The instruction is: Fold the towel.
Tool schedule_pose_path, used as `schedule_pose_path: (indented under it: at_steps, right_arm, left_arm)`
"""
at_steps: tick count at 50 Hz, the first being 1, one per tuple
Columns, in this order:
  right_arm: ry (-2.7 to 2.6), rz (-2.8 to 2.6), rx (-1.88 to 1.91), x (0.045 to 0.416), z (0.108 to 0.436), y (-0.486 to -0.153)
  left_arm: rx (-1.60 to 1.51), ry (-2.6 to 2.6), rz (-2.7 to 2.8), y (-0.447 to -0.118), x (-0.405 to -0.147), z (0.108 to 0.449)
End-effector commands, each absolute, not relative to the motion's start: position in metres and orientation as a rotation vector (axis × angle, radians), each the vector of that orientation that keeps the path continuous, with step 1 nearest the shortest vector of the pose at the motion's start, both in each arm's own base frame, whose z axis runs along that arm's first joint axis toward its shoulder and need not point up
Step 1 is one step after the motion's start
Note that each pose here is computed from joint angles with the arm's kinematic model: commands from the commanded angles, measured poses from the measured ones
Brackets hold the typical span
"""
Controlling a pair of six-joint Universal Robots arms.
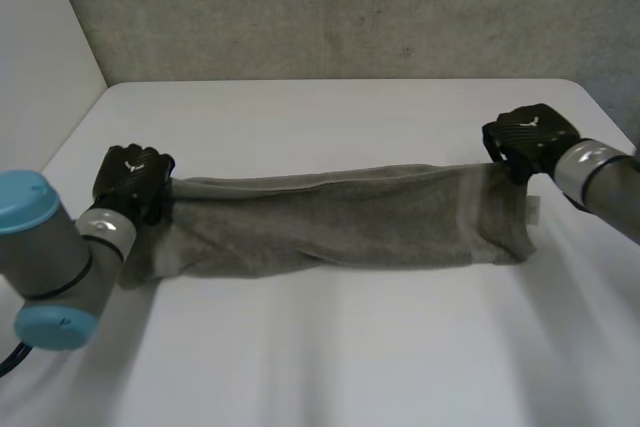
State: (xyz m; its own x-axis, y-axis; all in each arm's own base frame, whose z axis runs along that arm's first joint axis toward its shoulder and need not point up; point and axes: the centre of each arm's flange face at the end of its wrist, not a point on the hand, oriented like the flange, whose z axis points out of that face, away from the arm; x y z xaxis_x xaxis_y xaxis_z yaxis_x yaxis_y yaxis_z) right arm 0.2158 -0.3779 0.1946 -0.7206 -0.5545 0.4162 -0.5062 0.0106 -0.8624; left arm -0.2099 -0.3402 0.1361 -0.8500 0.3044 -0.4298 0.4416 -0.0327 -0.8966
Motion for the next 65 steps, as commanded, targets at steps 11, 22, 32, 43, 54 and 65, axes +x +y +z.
schedule_pose_path:
  at_steps: [11, 22, 32, 43, 54, 65]
  right_arm:
    - [2.149, -2.141, -1.089, 0.249, 0.164, -0.431]
    - [2.242, -2.152, -1.051, 0.242, 0.173, -0.420]
    - [2.300, -2.051, -1.075, 0.230, 0.177, -0.386]
    - [2.331, -1.867, -1.129, 0.226, 0.163, -0.343]
    - [2.410, -1.739, -1.110, 0.200, 0.140, -0.334]
    - [2.458, -1.692, -1.079, 0.187, 0.123, -0.345]
  left_arm:
    - [0.860, 2.128, -2.016, -0.371, -0.232, 0.121]
    - [0.702, 2.023, -2.054, -0.373, -0.223, 0.163]
    - [0.670, 2.005, -2.052, -0.351, -0.208, 0.185]
    - [0.684, 2.103, -1.940, -0.317, -0.196, 0.167]
    - [0.707, 2.164, -1.884, -0.305, -0.194, 0.146]
    - [0.685, 2.119, -1.934, -0.311, -0.194, 0.145]
